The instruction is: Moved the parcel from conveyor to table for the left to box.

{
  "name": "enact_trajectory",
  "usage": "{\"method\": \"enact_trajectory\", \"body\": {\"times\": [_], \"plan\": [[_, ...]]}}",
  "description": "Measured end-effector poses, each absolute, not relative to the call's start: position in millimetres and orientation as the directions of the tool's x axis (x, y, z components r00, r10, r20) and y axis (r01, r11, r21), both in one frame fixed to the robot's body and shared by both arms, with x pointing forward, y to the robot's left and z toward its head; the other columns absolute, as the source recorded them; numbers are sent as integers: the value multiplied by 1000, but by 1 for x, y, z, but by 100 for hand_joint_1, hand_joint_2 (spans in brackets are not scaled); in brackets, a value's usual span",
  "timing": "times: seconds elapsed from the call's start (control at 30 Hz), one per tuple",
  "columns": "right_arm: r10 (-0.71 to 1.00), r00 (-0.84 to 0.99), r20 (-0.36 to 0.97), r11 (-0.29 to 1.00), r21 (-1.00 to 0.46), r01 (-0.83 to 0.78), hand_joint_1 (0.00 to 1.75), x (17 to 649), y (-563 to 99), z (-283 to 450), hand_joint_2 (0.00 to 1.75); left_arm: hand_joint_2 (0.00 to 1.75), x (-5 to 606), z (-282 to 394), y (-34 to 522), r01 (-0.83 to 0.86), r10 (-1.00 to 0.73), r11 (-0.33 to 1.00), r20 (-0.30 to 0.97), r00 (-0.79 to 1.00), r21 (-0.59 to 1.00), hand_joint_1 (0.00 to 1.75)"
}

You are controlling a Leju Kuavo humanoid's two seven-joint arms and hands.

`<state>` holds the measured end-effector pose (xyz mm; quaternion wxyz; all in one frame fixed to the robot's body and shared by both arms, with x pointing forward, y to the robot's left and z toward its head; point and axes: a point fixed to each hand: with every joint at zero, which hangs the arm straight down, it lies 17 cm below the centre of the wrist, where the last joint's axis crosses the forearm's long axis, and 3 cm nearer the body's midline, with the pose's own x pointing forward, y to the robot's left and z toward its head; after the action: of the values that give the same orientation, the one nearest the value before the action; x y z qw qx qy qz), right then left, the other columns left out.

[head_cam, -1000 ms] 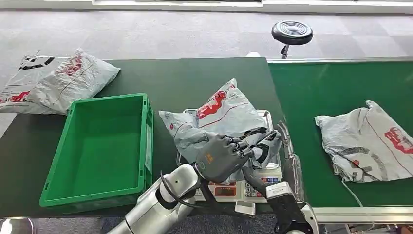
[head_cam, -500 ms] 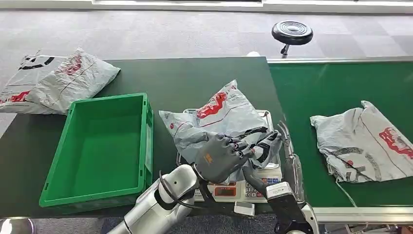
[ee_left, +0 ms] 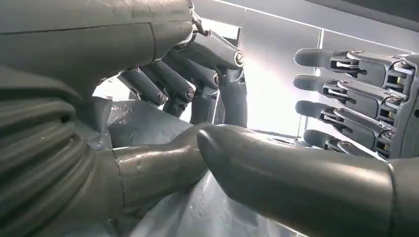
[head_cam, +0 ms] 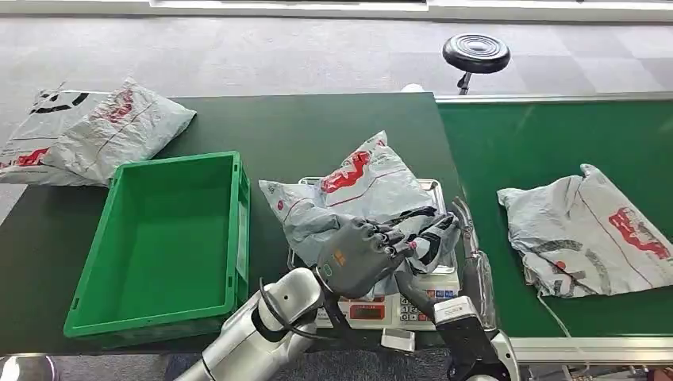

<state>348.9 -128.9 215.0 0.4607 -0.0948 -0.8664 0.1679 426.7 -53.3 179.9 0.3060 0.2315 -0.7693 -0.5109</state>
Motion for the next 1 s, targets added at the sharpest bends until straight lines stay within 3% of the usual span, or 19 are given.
{"method": "enact_trajectory", "body": {"times": [0.07,0.13,0.17,0.23,0.33,0.4,0.6,1.0], "plan": [[377,-523,764,914,-399,76,0,352,-142,211,175,175,416,198,-57,-130,-646,376,159,-747,918,175],[480,-446,755,877,-400,266,0,343,-190,205,175,175,391,275,-21,-473,-675,410,-90,-732,780,175],[520,-407,751,849,-404,340,0,338,-216,201,175,175,388,318,22,-636,-750,425,-143,-646,644,175],[558,-358,749,817,-421,394,0,332,-243,193,175,175,404,357,123,-796,-891,340,-99,-443,500,175],[575,-325,751,800,-433,416,0,325,-258,188,175,175,417,360,276,-865,-995,79,-10,-96,495,175],[584,-309,751,791,-439,427,0,323,-264,185,175,175,407,365,319,-878,-1000,-9,3,12,479,175],[589,-301,750,784,-439,439,0,323,-267,187,175,175,382,374,361,-886,-990,-109,32,138,451,175],[597,-298,745,776,-442,450,0,323,-270,190,175,175,368,371,377,-881,-980,-134,72,187,453,175]]}}
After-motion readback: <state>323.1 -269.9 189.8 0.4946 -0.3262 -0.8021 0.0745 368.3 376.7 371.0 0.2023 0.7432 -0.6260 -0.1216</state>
